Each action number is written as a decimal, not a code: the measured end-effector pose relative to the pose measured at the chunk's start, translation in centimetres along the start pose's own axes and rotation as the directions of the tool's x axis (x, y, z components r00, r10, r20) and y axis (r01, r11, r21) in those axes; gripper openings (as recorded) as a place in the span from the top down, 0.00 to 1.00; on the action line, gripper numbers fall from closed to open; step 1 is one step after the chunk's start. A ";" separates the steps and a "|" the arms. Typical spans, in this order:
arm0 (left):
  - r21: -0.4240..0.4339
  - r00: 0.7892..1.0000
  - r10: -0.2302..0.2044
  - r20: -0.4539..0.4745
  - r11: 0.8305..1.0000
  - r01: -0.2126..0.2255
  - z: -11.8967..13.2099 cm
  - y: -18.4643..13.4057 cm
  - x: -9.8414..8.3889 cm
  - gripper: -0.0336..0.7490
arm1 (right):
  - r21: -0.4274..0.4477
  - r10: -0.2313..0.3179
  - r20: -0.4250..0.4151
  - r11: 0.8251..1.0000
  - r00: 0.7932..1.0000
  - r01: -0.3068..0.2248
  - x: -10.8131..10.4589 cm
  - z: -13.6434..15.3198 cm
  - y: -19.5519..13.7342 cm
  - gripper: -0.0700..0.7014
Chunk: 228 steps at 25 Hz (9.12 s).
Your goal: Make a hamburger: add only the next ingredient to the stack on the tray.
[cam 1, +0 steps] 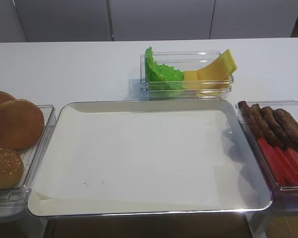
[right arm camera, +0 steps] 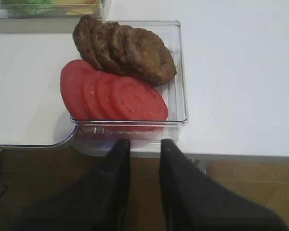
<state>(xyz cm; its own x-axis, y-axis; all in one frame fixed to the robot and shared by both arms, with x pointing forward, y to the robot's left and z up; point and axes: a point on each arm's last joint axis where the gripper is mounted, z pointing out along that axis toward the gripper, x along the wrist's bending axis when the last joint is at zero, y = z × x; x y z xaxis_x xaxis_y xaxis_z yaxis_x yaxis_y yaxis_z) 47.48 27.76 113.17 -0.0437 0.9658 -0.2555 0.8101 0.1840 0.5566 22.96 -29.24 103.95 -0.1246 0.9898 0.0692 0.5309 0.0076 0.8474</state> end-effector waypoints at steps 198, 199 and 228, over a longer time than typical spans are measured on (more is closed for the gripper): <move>0.209 0.602 0.798 -0.009 0.590 -0.780 9.8 -11.6 -27.9 0.39 | 0.000 0.000 0.000 1.000 1.000 0.000 0.0 0.0 0.0 0.68; 0.216 0.585 0.811 0.013 0.569 -0.794 9.4 -11.5 -28.1 0.39 | 0.000 0.000 0.000 1.000 1.000 0.000 0.0 0.0 0.0 0.68; -0.015 0.960 0.244 -0.138 0.968 -0.249 -9.0 -2.0 -0.2 0.45 | 0.000 0.000 0.000 1.000 1.000 0.000 0.0 0.0 0.0 0.68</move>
<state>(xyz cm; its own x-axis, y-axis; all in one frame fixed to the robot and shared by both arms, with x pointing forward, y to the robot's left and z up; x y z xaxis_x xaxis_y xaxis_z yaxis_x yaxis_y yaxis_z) 40.58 28.88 119.21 0.0753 0.9972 0.0000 0.7864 -0.0594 0.6148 22.96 -29.24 103.95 -0.1246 0.9898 0.0692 0.5309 0.0076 0.8474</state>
